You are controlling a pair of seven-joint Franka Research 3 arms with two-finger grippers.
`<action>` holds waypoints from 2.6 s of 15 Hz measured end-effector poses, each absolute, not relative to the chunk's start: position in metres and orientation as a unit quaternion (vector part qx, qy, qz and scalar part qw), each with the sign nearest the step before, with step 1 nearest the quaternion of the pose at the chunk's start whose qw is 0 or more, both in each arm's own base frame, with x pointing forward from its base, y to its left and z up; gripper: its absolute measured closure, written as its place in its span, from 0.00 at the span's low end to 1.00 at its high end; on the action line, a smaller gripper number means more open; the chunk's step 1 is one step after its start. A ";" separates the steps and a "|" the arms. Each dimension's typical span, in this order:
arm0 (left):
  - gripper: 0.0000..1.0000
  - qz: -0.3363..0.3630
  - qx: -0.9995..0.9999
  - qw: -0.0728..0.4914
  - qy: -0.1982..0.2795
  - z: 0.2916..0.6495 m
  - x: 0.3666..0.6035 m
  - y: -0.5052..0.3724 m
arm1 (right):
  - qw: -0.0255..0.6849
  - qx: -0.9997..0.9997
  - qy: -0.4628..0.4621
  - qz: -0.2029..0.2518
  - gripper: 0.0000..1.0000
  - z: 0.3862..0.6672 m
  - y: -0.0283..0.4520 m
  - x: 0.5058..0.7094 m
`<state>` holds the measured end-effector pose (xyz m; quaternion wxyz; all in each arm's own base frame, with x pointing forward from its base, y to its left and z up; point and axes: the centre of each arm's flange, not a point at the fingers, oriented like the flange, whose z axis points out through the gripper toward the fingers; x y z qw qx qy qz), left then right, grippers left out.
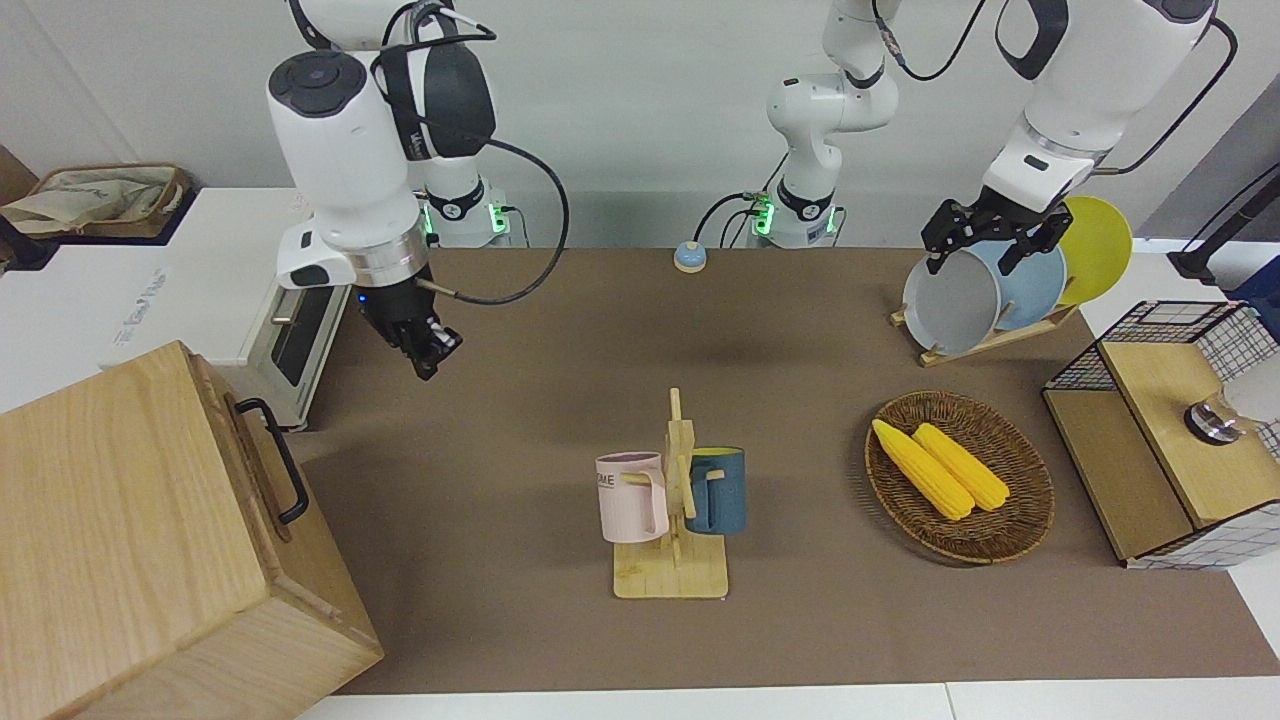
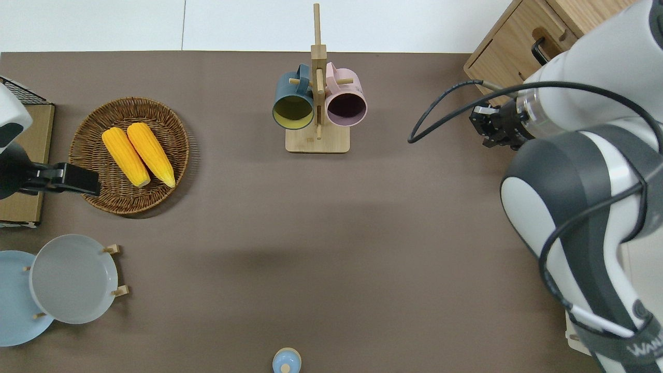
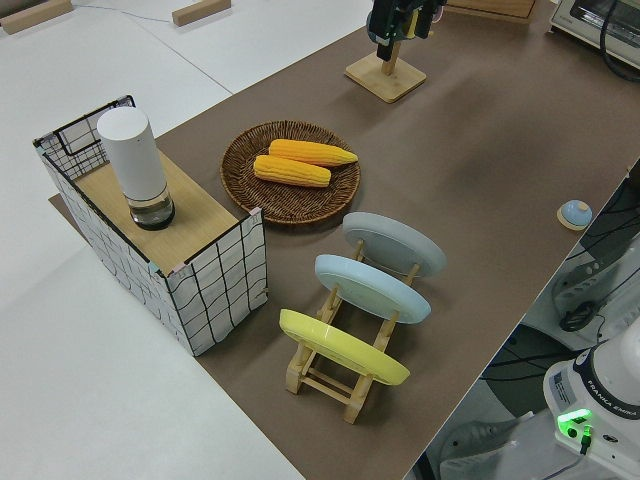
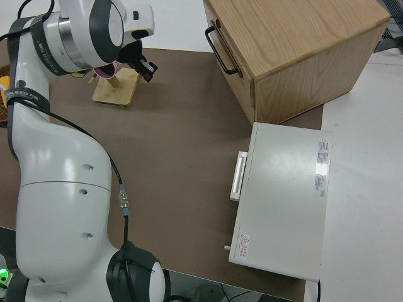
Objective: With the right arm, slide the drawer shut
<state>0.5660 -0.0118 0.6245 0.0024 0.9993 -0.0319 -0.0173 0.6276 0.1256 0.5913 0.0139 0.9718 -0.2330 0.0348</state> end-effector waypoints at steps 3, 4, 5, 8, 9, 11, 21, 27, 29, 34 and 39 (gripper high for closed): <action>0.00 -0.017 0.999 0.002 -0.032 0.625 0.566 -0.012 | 0.012 0.987 -0.158 0.025 0.99 0.617 0.102 0.584; 0.00 -0.017 0.999 0.002 -0.032 0.625 0.566 -0.012 | 0.009 0.990 -0.138 0.023 0.99 0.623 0.084 0.575; 0.00 -0.017 0.999 0.002 -0.032 0.625 0.566 -0.012 | 0.007 0.992 -0.123 0.020 0.99 0.625 0.066 0.569; 0.00 -0.017 0.999 0.002 -0.032 0.625 0.566 -0.012 | 0.009 0.997 -0.081 0.013 0.99 0.623 0.043 0.565; 0.00 -0.017 0.999 0.002 -0.032 0.625 0.566 -0.012 | 0.009 0.997 -0.080 0.013 0.97 0.623 0.042 0.565; 0.00 -0.017 0.999 0.002 -0.032 0.625 0.566 -0.012 | 0.009 0.996 -0.084 0.013 0.83 0.623 0.037 0.565; 0.00 -0.017 0.999 0.002 -0.032 0.625 0.566 -0.012 | 0.007 0.995 -0.095 0.031 0.01 0.642 0.020 0.566; 0.00 -0.017 0.999 0.002 -0.032 0.625 0.566 -0.012 | 0.010 0.997 -0.076 0.019 0.01 0.639 0.017 0.575; 0.00 -0.017 0.999 0.002 -0.032 0.625 0.566 -0.012 | 0.009 0.999 -0.045 0.010 0.01 0.631 0.014 0.581; 0.00 -0.017 0.999 0.002 -0.032 0.625 0.566 -0.012 | -0.005 1.000 -0.008 0.000 0.01 0.618 0.025 0.596; 0.00 -0.017 0.999 0.002 -0.032 0.625 0.566 -0.012 | -0.006 1.000 0.001 0.000 0.01 0.618 0.035 0.598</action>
